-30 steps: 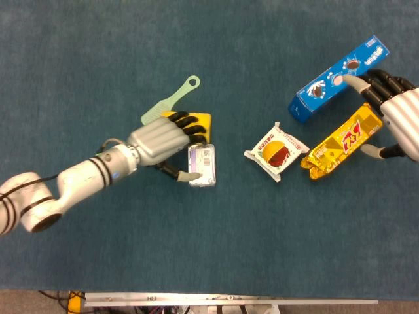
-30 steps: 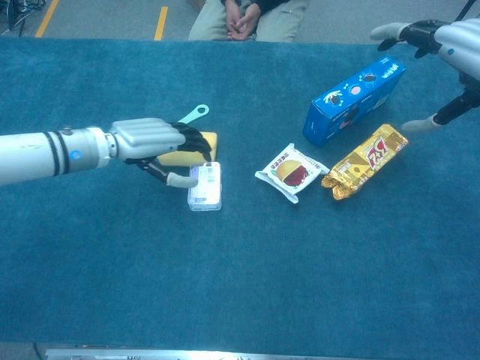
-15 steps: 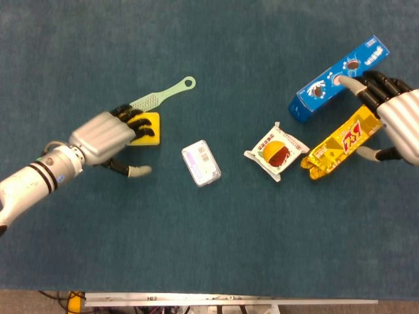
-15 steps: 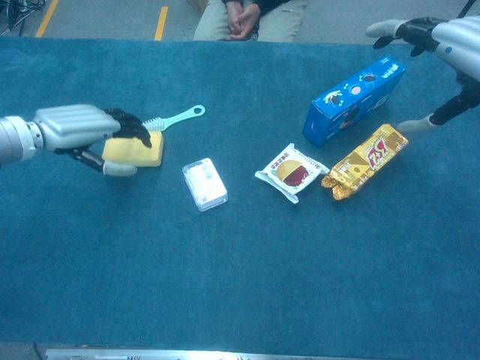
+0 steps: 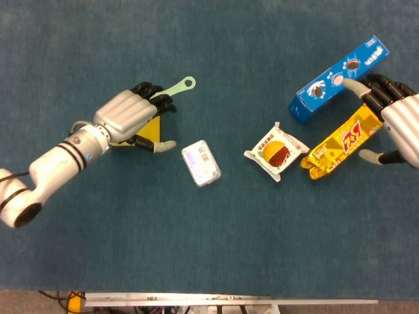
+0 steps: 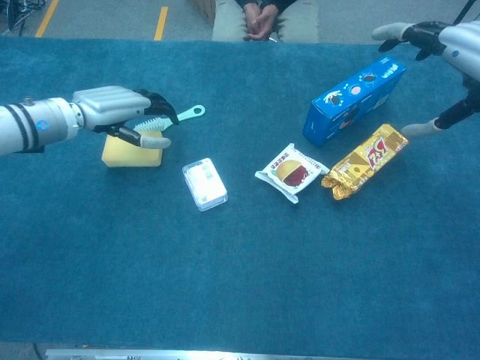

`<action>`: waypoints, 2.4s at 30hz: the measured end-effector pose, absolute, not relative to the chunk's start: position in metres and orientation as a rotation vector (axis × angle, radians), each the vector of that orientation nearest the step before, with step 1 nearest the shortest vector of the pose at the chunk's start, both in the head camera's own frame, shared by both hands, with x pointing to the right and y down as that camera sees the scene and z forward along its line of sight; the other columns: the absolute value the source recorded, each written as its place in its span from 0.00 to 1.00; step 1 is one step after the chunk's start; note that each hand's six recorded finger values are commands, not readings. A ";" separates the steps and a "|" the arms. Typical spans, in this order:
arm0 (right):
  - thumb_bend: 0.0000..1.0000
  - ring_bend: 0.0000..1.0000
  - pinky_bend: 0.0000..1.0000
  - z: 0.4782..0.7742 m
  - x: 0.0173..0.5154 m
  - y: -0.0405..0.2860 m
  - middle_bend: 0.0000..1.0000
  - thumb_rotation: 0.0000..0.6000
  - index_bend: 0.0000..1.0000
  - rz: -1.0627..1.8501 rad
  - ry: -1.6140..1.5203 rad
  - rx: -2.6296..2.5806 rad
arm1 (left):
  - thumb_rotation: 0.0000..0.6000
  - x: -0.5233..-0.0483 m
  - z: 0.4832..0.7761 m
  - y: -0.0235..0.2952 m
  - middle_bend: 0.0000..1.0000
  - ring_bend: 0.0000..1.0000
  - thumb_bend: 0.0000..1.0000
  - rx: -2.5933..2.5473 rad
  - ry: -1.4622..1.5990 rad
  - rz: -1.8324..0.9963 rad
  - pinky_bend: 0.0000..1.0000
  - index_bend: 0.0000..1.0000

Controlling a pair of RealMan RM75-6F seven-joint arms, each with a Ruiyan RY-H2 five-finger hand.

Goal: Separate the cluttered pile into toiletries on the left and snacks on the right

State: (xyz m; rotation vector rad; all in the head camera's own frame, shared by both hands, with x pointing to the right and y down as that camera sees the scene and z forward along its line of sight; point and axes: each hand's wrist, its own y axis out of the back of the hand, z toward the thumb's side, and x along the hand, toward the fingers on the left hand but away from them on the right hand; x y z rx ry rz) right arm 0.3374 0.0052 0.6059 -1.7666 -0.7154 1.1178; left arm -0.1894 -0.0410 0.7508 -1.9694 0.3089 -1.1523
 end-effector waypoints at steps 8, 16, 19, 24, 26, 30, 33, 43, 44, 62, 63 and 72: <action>0.00 0.12 0.25 0.607 0.340 0.006 0.20 1.00 0.08 1.127 -0.721 -1.769 | 0.14 -0.197 0.772 -0.058 0.11 0.01 0.19 -1.943 0.355 -1.253 0.04 0.17; 0.00 0.12 0.25 0.609 0.340 0.006 0.20 1.00 0.08 1.130 -0.723 -1.776 | 0.14 -0.206 0.781 -0.054 0.12 0.01 0.19 -1.945 0.346 -1.300 0.04 0.17; 0.00 0.12 0.25 0.609 0.340 0.006 0.20 1.00 0.08 1.128 -0.723 -1.778 | 0.14 -0.211 0.782 -0.053 0.14 0.01 0.18 -1.938 0.331 -1.316 0.04 0.17; 0.00 0.12 0.25 0.609 0.338 0.006 0.20 1.00 0.08 1.126 -0.727 -1.782 | 0.14 -0.224 0.781 -0.049 0.14 0.01 0.19 -1.938 0.301 -1.354 0.04 0.17; 0.00 0.12 0.25 0.609 0.338 0.006 0.20 1.00 0.08 1.123 -0.728 -1.782 | 0.14 -0.231 0.780 -0.048 0.14 0.02 0.18 -1.933 0.290 -1.370 0.04 0.17; 0.00 0.12 0.25 0.609 0.336 0.006 0.20 1.00 0.08 1.119 -0.727 -1.784 | 0.14 -0.245 0.775 -0.043 0.15 0.02 0.19 -1.928 0.273 -1.402 0.04 0.17; 0.00 0.12 0.25 0.609 0.335 0.006 0.20 1.00 0.08 1.117 -0.728 -1.787 | 0.14 -0.257 0.769 -0.038 0.15 0.02 0.18 -1.919 0.255 -1.426 0.04 0.17; 0.00 0.12 0.25 0.609 0.335 0.006 0.20 1.00 0.08 1.112 -0.733 -1.793 | 0.22 -0.265 0.732 -0.028 0.15 0.02 0.18 -1.921 0.331 -1.355 0.04 0.18; 0.00 0.12 0.25 0.610 0.335 0.006 0.20 1.00 0.08 1.113 -0.733 -1.794 | 0.27 -0.260 0.726 -0.026 0.15 0.02 0.18 -1.926 0.343 -1.319 0.04 0.18; 0.00 0.12 0.25 0.615 0.351 0.005 0.20 1.00 0.08 1.141 -0.750 -1.800 | 0.36 -0.135 0.685 0.028 0.12 0.02 0.19 -2.045 0.209 -0.855 0.04 0.15; 0.00 0.12 0.25 0.615 0.353 0.005 0.20 1.00 0.08 1.144 -0.752 -1.799 | 0.36 -0.130 0.686 0.030 0.12 0.02 0.19 -2.048 0.202 -0.849 0.04 0.15; 0.00 0.12 0.25 0.618 0.359 0.005 0.20 1.00 0.08 1.160 -0.760 -1.802 | 0.27 -0.103 0.710 0.047 0.11 0.02 0.18 -2.065 0.119 -0.847 0.04 0.15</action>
